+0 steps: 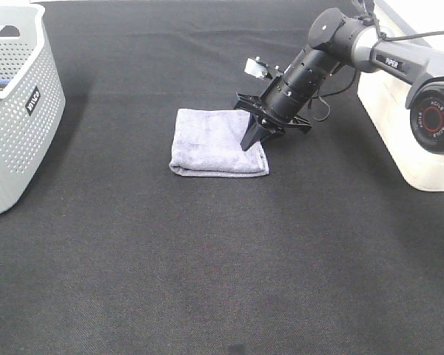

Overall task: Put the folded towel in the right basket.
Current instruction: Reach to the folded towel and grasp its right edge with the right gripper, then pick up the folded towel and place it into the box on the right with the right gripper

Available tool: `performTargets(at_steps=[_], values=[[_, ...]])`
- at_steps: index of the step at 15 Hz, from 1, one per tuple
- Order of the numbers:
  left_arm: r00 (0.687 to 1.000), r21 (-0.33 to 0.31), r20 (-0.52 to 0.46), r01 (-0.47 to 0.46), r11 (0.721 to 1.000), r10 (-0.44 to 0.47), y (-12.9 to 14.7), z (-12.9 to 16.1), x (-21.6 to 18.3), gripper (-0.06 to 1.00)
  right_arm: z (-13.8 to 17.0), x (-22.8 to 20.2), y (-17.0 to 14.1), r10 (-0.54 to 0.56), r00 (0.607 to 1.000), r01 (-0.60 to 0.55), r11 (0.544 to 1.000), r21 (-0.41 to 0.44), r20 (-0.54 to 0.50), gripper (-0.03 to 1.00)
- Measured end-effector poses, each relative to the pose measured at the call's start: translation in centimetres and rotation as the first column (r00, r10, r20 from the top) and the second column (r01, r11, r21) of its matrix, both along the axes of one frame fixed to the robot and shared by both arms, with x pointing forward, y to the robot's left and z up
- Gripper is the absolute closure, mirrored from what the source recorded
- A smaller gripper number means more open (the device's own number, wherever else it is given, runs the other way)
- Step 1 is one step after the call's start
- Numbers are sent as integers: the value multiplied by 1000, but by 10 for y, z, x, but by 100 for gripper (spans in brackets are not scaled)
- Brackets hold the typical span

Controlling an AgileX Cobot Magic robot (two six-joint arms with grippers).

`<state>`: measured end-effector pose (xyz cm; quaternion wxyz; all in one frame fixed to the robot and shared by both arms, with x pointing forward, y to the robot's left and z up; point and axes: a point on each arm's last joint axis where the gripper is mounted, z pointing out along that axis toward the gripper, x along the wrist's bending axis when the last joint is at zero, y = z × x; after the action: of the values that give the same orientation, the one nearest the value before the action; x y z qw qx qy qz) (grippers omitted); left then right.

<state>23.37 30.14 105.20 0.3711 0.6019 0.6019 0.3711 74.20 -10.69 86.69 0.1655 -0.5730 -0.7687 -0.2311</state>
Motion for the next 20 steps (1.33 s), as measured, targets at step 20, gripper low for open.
performTargets(at_steps=[20], values=[[1000, 0, 0, 0, 1000, 0, 0, 0, 0, -3, 358, -80, -97, -2, 651, 262, 939, -223, 759, 91]])
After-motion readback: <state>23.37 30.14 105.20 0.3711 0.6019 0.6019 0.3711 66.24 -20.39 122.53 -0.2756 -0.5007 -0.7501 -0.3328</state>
